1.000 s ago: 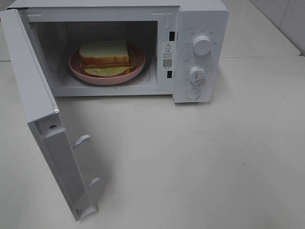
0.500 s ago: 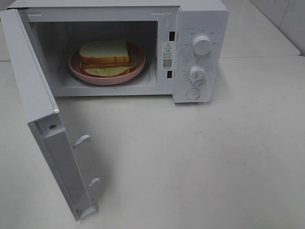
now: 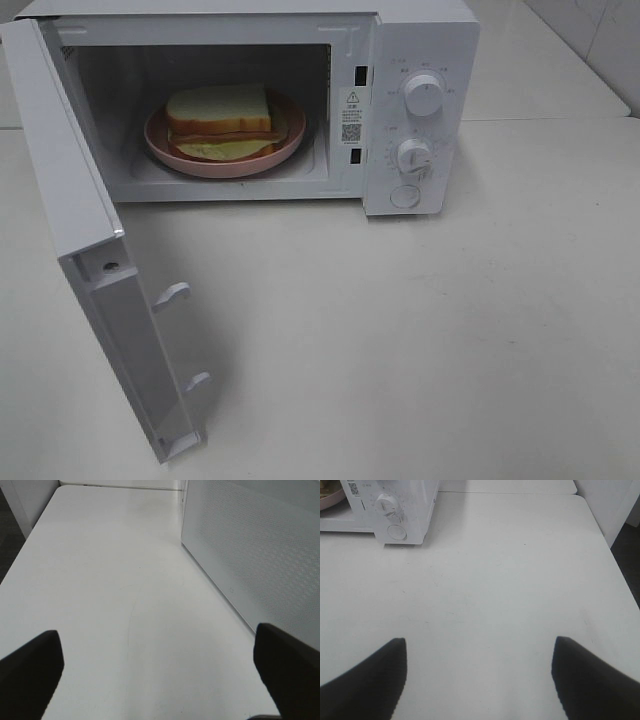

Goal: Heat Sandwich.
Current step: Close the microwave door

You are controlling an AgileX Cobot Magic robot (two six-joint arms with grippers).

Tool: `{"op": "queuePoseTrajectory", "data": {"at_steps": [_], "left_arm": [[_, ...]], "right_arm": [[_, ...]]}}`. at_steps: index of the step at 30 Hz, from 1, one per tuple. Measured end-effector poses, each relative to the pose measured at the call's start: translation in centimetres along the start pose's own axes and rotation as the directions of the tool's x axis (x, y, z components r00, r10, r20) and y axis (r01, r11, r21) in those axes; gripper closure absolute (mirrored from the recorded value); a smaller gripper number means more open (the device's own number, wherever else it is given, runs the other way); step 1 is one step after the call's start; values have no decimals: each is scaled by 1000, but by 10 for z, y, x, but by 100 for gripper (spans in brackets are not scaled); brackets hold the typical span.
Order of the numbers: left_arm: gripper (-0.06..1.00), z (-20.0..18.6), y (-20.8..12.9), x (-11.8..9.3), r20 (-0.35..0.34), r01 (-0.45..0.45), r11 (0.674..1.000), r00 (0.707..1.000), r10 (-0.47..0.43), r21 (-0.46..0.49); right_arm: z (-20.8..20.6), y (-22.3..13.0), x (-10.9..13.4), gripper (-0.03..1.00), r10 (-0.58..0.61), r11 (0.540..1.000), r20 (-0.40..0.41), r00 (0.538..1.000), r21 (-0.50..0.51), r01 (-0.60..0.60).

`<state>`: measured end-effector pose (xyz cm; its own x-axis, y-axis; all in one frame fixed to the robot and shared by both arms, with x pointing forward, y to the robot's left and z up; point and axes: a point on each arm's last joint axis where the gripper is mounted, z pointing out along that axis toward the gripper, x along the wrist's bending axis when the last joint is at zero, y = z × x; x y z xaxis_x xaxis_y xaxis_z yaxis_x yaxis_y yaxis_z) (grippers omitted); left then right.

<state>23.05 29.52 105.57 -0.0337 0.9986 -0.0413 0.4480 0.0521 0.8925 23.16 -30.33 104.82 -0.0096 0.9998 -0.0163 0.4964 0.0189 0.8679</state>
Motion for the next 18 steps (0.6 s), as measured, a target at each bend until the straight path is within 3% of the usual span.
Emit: {"op": "queuePoseTrajectory", "data": {"at_steps": [18], "left_arm": [[-3, 0, 0, 0, 0, 0, 1000, 1000, 0, 0]], "right_arm": [[0, 0, 0, 20, 1, 1000, -3, 1000, 0, -1]]}}
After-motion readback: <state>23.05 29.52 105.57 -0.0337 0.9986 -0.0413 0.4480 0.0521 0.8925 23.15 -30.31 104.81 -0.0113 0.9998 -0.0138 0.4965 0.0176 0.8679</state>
